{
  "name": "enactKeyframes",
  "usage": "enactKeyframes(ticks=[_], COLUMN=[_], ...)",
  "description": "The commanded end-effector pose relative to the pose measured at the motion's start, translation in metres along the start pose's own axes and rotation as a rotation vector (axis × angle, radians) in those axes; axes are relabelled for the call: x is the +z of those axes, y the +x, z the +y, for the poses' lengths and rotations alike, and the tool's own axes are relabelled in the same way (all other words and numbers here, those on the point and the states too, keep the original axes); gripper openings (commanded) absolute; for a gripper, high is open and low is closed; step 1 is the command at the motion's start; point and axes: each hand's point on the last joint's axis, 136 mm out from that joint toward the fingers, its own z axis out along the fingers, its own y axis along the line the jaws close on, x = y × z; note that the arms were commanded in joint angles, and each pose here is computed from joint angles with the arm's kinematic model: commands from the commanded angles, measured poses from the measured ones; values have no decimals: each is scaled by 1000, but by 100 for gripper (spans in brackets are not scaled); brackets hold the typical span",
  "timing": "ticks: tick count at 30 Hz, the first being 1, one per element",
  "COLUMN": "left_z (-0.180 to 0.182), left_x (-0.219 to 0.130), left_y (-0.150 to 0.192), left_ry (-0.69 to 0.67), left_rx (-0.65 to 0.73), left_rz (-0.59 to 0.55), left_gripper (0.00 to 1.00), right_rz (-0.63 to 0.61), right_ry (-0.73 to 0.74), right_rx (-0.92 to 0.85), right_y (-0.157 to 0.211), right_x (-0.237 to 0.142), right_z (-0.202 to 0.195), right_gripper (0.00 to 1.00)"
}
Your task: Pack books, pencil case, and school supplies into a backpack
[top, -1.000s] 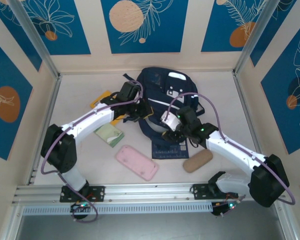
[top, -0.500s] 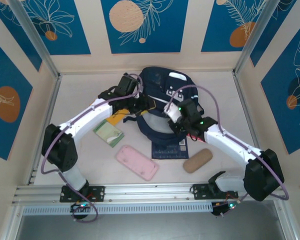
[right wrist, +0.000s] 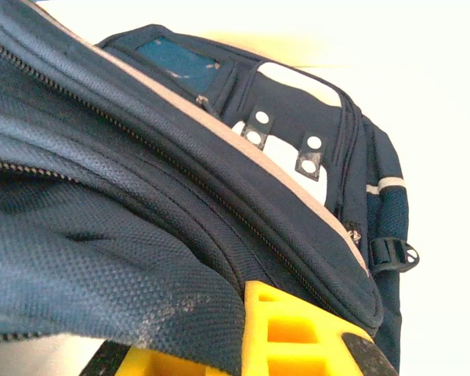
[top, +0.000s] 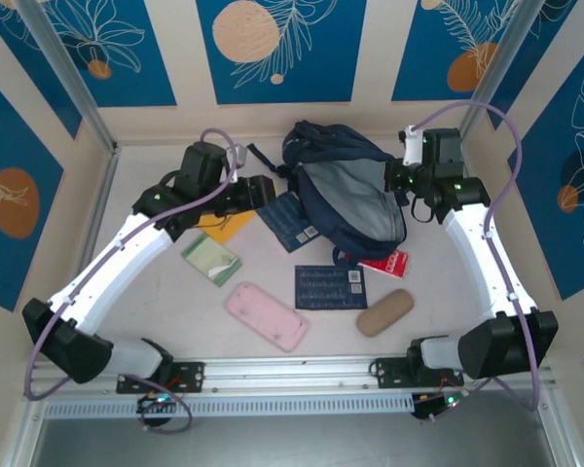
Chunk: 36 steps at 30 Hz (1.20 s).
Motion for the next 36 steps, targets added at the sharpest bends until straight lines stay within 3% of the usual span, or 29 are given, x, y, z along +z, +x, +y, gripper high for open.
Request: enactKeyframes(ticks=[1,12,21,26,31,36], left_z=[34,72,92,113,120,130], left_x=[2,-7,-15,-18,-20,-30], left_y=[19,46,56,70,97,135], left_ry=[-120,-248,-323,-431,-447,-477], left_rx=[30,13,17,-23,-122,-254], left_rz=[44,64,61,114,178,229], left_gripper=[59,59,60,60,61,68], right_rz=[-158,-266,-329,-217,-75,-55], right_ry=[108,305,353,367,175,27], right_rx=[101,223,-12,-86,38,180], right_y=[-52,-110,-132,-92,-16,34], right_x=[-40,-83,-108,-82,-38,-24], right_z=[-15,-66,-25,9,40,52], right_gripper=[0,0,0,0,0,0])
